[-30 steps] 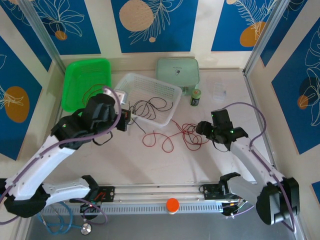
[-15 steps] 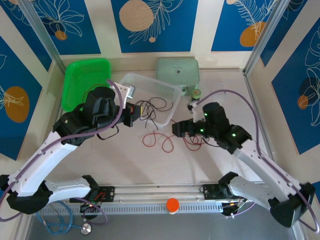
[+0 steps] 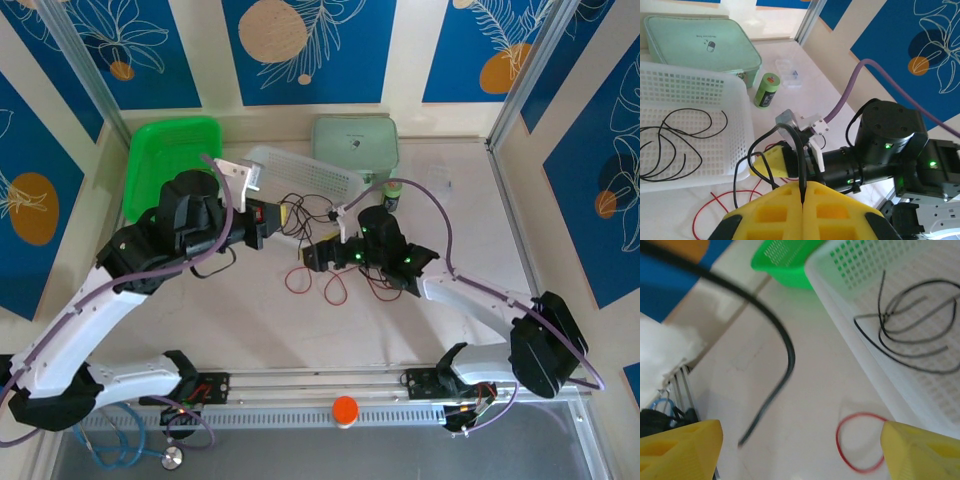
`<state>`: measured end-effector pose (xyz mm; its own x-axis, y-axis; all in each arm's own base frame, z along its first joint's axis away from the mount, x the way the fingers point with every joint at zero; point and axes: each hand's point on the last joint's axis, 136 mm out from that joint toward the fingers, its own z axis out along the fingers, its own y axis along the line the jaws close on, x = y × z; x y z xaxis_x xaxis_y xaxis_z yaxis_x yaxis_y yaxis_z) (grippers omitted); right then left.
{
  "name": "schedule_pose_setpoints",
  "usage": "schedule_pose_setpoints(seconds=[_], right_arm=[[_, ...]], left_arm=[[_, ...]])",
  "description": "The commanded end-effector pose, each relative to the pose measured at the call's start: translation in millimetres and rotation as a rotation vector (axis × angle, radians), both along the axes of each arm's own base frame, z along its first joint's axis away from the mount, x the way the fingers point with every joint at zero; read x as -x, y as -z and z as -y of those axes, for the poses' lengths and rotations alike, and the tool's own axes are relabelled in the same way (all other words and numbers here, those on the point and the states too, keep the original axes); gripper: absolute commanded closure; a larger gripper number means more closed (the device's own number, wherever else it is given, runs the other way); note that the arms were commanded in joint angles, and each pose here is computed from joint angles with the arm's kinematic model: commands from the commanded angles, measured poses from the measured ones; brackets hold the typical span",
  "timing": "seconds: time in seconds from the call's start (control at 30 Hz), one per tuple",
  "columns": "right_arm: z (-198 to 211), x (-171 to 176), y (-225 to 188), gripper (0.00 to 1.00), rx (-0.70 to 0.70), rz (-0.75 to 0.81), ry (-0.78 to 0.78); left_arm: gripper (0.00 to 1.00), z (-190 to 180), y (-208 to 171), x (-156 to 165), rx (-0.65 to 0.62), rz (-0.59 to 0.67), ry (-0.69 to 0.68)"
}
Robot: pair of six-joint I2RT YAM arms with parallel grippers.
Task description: Untangle the cables
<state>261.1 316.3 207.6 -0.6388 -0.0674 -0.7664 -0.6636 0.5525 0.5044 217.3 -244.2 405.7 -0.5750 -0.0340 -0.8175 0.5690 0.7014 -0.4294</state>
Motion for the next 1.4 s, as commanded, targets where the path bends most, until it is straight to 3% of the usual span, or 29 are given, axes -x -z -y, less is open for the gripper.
schedule_pose_setpoints(seconds=[0.0, 0.13, 0.33, 0.67, 0.9, 1.0, 1.1, 1.17, 1.37], right_arm=[[-14.3, -10.6, -16.7, 0.20, -0.097, 0.047, 0.022], [-19.3, -18.8, -13.3, 0.32, -0.116, 0.016, 0.049], [0.3, -21.7, -19.6, 1.00, -0.081, 0.020, 0.155], [71.1, 6.9, -109.2, 1.00, 0.040, 0.237, 0.285], [82.3, 38.8, -173.0, 1.00, 0.083, 0.344, 0.195], [89.0, 48.3, -212.6, 1.00, 0.089, 0.399, 0.173], [93.4, 56.8, -247.9, 1.00, 0.100, 0.433, 0.144], [93.7, 62.8, -267.2, 1.00, 0.101, 0.446, 0.118], [100.7, 63.3, -296.4, 1.00, 0.111, 0.487, 0.139]], left_arm=[[1.00, -4.0, -21.1, 4.7, 0.066, 0.034, 0.000], [1.00, -7.4, -23.5, 6.1, 0.072, 0.041, -0.008], [1.00, -20.2, -21.5, 5.1, 0.046, 0.058, -0.056], [1.00, -55.1, 50.6, -20.4, -0.133, -0.030, -0.307], [0.99, -33.1, 109.9, -32.8, -0.195, -0.159, -0.299], [0.84, -17.9, 130.6, -36.4, -0.191, -0.202, -0.266], [0.60, -9.2, 137.7, -38.4, -0.168, -0.200, -0.241], [0.39, -7.9, 132.4, -38.3, -0.143, -0.160, -0.225], [0.04, -12.0, 120.1, -25.4, -0.099, 0.040, -0.122]])
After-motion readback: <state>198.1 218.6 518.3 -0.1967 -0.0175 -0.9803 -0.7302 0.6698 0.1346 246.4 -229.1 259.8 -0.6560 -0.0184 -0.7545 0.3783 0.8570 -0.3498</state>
